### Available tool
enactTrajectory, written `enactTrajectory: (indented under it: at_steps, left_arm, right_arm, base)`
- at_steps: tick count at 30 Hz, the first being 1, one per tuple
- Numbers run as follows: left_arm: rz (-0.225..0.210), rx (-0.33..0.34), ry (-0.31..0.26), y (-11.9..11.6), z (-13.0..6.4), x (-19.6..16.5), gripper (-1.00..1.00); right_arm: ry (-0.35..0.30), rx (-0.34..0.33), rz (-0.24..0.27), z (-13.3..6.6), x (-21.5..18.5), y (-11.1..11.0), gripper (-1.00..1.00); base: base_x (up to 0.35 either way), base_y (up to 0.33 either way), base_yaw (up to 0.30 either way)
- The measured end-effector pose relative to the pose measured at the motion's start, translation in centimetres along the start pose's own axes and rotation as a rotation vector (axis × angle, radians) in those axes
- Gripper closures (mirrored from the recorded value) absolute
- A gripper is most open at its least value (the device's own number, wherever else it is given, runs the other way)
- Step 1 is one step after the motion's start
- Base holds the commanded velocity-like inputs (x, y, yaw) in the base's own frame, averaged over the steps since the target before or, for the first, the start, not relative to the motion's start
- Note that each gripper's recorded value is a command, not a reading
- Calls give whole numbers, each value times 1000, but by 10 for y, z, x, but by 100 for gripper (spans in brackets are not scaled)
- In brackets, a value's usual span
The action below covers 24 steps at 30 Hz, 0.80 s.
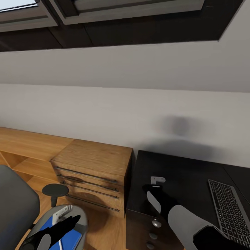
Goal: In the bedroom, organize the workspace by keeping the computer under the desk, ensuring the monitor is on the desk, placing the keyboard on the desk next to the monitor, placing the mouse on the desk next to the keyboard, moving the folder from the swivel chair onto the desk next to the mouse, stacking the notebook on top of the folder with the pen on top of the notebook, and positioning the swivel chair next to the desk.
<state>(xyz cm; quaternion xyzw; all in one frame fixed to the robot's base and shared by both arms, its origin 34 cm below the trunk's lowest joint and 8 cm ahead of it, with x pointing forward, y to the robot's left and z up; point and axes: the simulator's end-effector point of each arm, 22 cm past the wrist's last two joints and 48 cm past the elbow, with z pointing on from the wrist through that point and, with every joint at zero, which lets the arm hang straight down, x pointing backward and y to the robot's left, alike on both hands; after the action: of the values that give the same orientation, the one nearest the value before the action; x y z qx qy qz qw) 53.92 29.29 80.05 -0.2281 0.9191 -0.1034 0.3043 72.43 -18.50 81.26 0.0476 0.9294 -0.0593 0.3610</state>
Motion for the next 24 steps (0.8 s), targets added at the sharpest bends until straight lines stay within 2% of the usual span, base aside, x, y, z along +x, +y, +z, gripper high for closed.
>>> enactTrajectory:
  at_steps: [11, 24]
  left_arm:
    - [-2, 2, 0, 2, 11, 5, -100]
    - [-3, 1, 1, 3, 11, 5, -100]
  right_arm:
    - [2, 1, 0, 11, 7, 1, 100]
    - [4, -1, 0, 11, 8, 2, 100]
  base:
    - [0, 0, 0]
    - [0, 0, 0]
